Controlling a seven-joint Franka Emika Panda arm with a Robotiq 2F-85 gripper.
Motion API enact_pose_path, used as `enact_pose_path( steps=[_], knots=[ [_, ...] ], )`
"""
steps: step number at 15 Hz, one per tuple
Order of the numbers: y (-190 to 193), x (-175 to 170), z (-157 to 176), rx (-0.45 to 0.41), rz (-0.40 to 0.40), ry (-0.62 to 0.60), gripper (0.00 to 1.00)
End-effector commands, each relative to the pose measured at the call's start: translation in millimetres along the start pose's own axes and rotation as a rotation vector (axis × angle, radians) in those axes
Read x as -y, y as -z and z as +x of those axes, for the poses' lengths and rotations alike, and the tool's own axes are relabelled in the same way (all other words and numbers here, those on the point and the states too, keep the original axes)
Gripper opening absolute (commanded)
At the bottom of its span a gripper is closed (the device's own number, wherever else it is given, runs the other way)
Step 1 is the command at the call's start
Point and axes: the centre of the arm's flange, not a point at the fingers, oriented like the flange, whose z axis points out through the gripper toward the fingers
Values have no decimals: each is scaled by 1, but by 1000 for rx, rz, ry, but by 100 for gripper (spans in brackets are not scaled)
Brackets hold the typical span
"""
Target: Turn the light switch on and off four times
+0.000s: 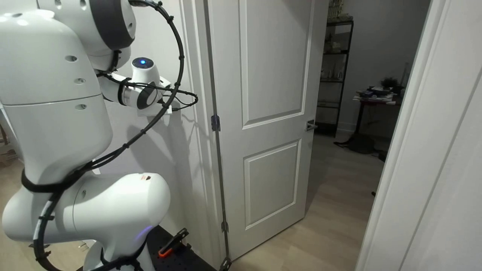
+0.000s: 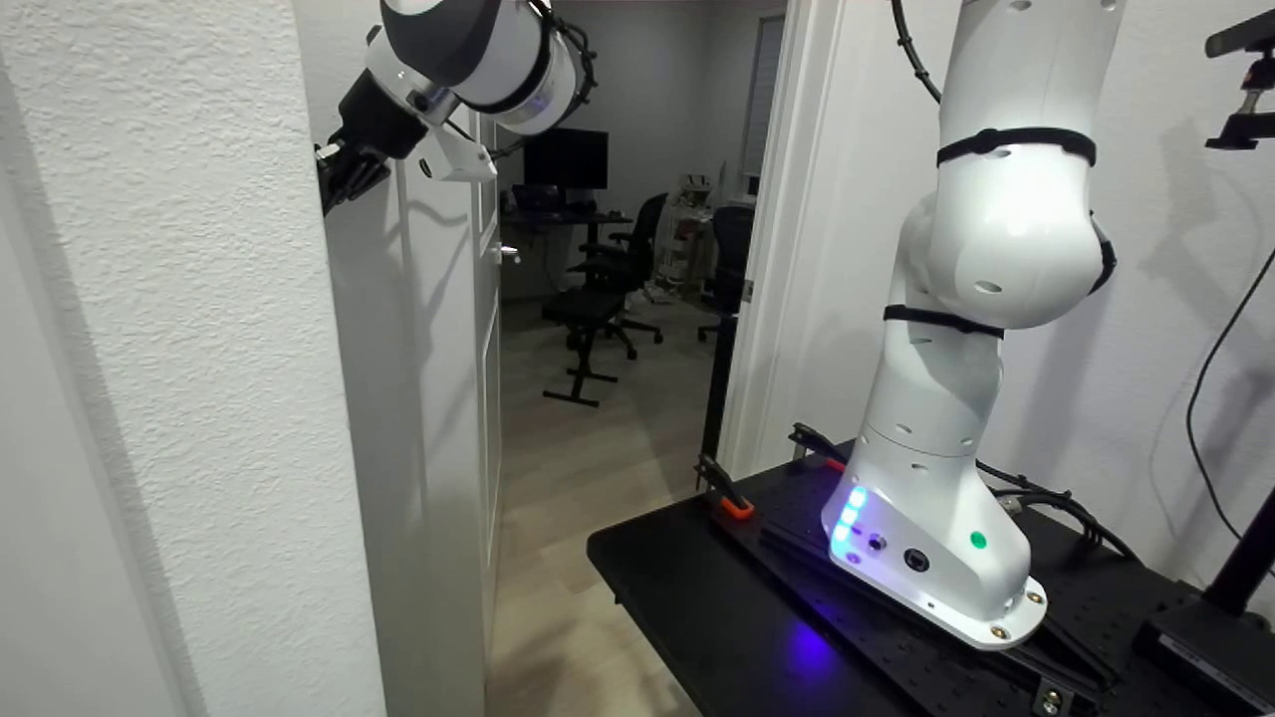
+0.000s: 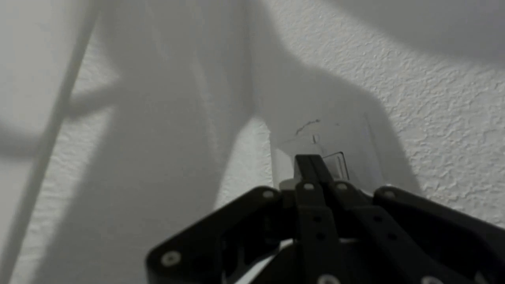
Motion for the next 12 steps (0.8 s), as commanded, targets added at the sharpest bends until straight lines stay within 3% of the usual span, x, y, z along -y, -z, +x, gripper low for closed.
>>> enact_pose_path(
  steps=[1, 12],
  knots=[
    [-6, 2, 10, -25, 6, -26, 0],
    [-14, 9, 10, -23, 26, -55, 0]
  ],
)
